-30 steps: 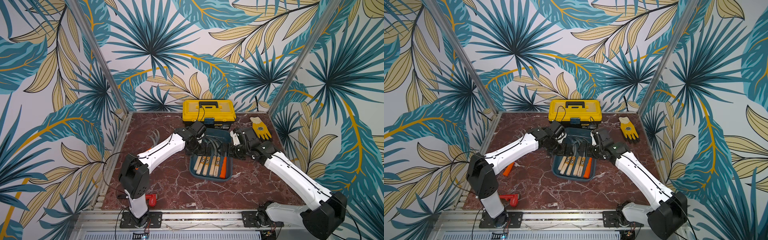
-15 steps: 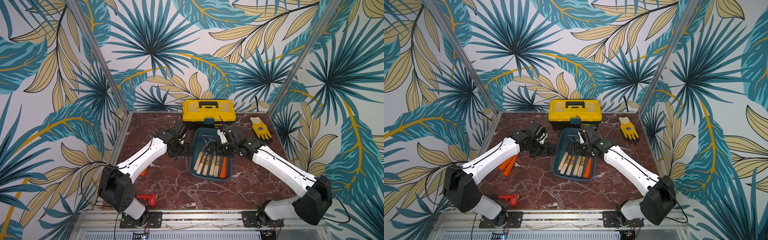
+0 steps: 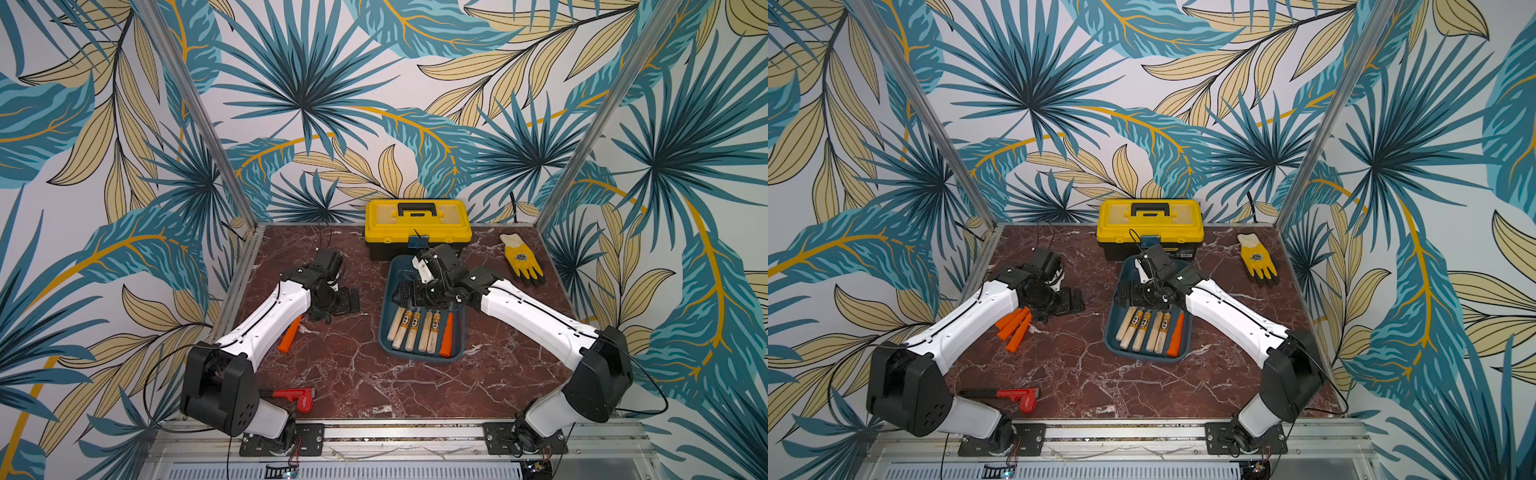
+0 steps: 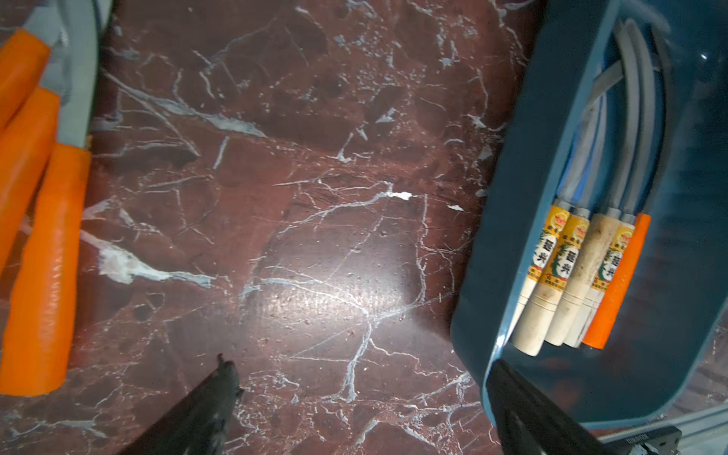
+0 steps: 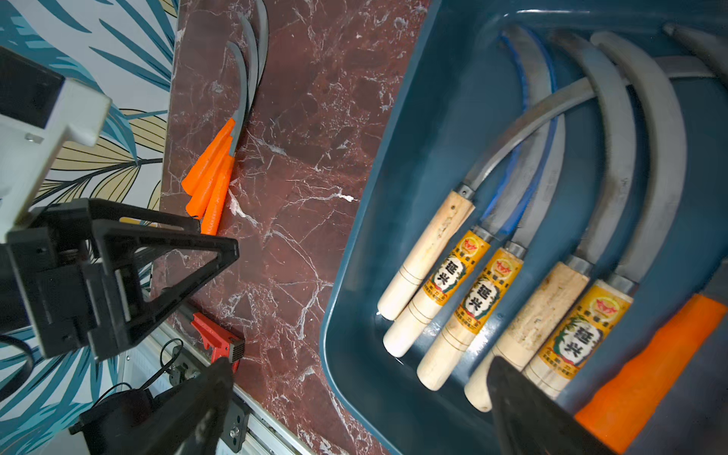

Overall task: Put small sickles into storage boxes
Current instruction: Pick up the sickle at the center of the board.

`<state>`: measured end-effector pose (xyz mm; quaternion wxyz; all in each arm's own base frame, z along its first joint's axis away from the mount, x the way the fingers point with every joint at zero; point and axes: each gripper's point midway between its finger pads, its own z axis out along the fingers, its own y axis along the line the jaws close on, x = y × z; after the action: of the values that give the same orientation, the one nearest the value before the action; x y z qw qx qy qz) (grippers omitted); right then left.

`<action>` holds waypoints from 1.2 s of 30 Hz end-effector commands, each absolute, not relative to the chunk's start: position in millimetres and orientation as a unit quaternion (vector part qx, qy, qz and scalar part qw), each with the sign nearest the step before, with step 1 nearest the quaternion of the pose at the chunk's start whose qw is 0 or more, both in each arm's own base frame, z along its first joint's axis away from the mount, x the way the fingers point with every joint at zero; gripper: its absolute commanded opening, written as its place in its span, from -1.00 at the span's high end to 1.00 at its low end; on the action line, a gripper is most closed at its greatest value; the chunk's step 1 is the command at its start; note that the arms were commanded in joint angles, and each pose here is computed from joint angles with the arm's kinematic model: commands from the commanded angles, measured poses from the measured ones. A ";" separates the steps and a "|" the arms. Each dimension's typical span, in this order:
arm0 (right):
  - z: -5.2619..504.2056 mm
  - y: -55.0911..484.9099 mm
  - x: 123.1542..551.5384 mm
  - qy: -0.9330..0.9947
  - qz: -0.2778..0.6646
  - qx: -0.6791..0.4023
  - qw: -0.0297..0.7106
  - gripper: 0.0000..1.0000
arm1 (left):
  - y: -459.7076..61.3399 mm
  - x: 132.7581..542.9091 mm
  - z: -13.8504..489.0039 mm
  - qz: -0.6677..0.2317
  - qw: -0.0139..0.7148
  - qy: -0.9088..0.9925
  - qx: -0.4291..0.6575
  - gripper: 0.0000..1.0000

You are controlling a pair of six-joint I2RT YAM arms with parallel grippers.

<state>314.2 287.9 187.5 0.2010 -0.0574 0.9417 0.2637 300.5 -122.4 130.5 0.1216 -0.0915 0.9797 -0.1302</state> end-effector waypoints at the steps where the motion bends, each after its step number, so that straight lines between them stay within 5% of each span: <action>1: 189.4 303.5 316.1 0.937 0.280 -0.071 0.197 -0.99 | -100.2 299.0 126.7 -0.109 0.127 0.980 -0.109 -0.99; 18: 163.4 334.7 325.3 0.937 0.299 -0.081 0.160 -0.99 | -3.8 302.7 82.2 0.025 0.098 0.976 -0.193 -0.99; 36: 153.7 332.6 330.4 0.944 0.273 -0.094 0.160 -0.99 | 14.3 296.0 24.0 0.004 0.053 0.977 -0.207 -0.99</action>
<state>330.0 332.6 155.9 0.1582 -0.0854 0.9415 0.2850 288.8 13.5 29.2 0.0421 -0.2143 0.9758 0.0136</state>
